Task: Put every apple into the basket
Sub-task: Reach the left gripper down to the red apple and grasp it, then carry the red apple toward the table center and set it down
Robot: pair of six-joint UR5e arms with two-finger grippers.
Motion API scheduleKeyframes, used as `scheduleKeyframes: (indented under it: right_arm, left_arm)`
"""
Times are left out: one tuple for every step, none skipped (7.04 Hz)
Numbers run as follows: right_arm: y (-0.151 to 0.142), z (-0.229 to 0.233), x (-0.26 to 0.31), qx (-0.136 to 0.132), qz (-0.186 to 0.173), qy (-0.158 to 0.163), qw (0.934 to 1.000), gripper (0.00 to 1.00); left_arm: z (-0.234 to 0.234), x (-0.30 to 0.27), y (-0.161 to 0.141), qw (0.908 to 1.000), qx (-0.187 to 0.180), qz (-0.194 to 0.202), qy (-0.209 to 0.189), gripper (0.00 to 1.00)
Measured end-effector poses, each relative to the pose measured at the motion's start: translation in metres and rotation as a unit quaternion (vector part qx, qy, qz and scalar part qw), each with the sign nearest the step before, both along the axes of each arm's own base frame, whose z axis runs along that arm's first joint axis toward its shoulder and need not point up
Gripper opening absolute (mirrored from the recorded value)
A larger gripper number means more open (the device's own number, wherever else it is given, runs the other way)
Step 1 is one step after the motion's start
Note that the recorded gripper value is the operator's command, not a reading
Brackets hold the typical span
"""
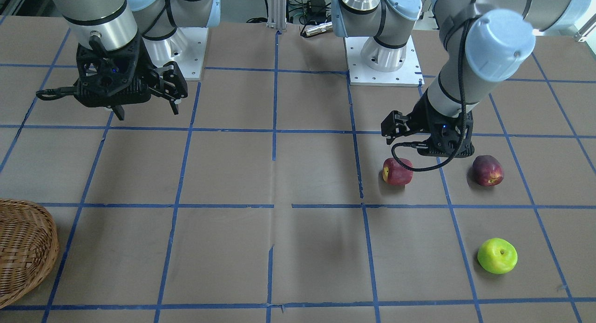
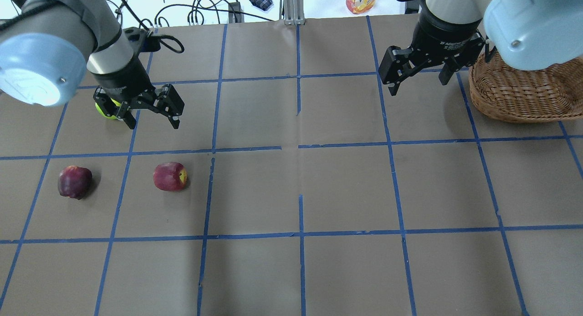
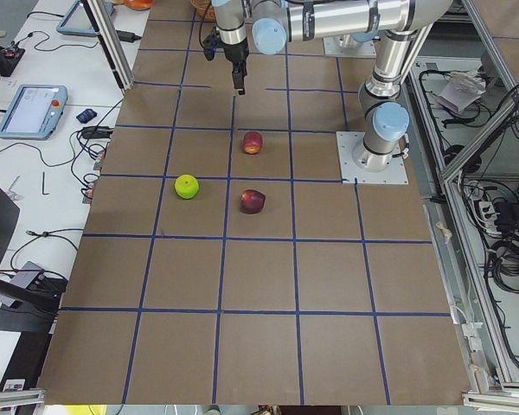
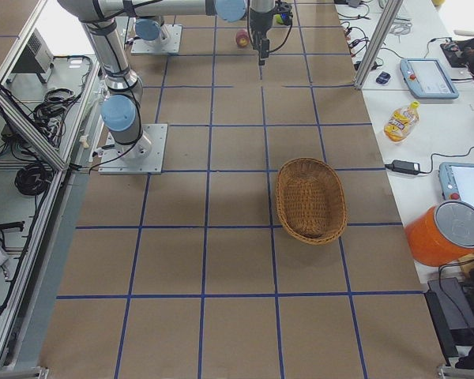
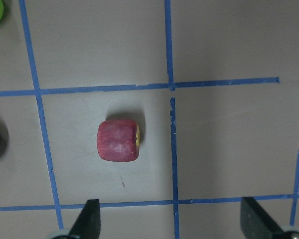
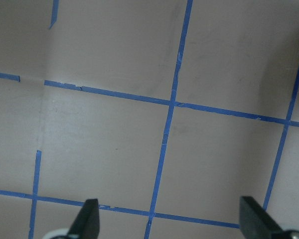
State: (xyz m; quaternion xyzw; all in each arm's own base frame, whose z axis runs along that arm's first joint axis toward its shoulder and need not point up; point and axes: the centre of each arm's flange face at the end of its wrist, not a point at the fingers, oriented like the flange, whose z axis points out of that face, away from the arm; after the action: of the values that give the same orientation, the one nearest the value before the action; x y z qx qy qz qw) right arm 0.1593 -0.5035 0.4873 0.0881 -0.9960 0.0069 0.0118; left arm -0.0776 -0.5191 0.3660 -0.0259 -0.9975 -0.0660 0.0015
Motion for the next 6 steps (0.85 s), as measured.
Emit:
scheduleKeyframes:
  right_arm:
    - [0.000,0.000,0.000,0.000,0.000,0.000,1.0000,1.00]
    - [0.000,0.000,0.000,0.000,0.000,0.000,1.0000,1.00]
    - [0.000,0.000,0.000,-0.001,0.000,0.000,1.0000,1.00]
    - [0.000,0.000,0.000,0.000,0.000,0.000,1.0000,1.00]
    - [0.000,0.000,0.000,0.001,0.000,0.000,1.0000,1.00]
    - [0.000,0.000,0.000,0.001,0.001,0.000,1.0000,1.00]
  left_arm:
    - [-0.041,0.011,0.010,0.9998,-0.015,-0.010,0.000,1.00]
    - [-0.075,0.021,0.020,0.9994,-0.032,-0.015,-0.002,1.00]
    - [-0.103,0.028,0.030,0.9993,-0.035,-0.013,-0.001,1.00]
    - [-0.126,0.031,0.041,0.9996,-0.025,-0.010,0.001,1.00]
    - [-0.144,0.032,0.049,0.9997,-0.024,-0.009,0.001,1.00]
    - [-0.155,0.034,0.048,0.9994,-0.033,-0.006,-0.002,0.77]
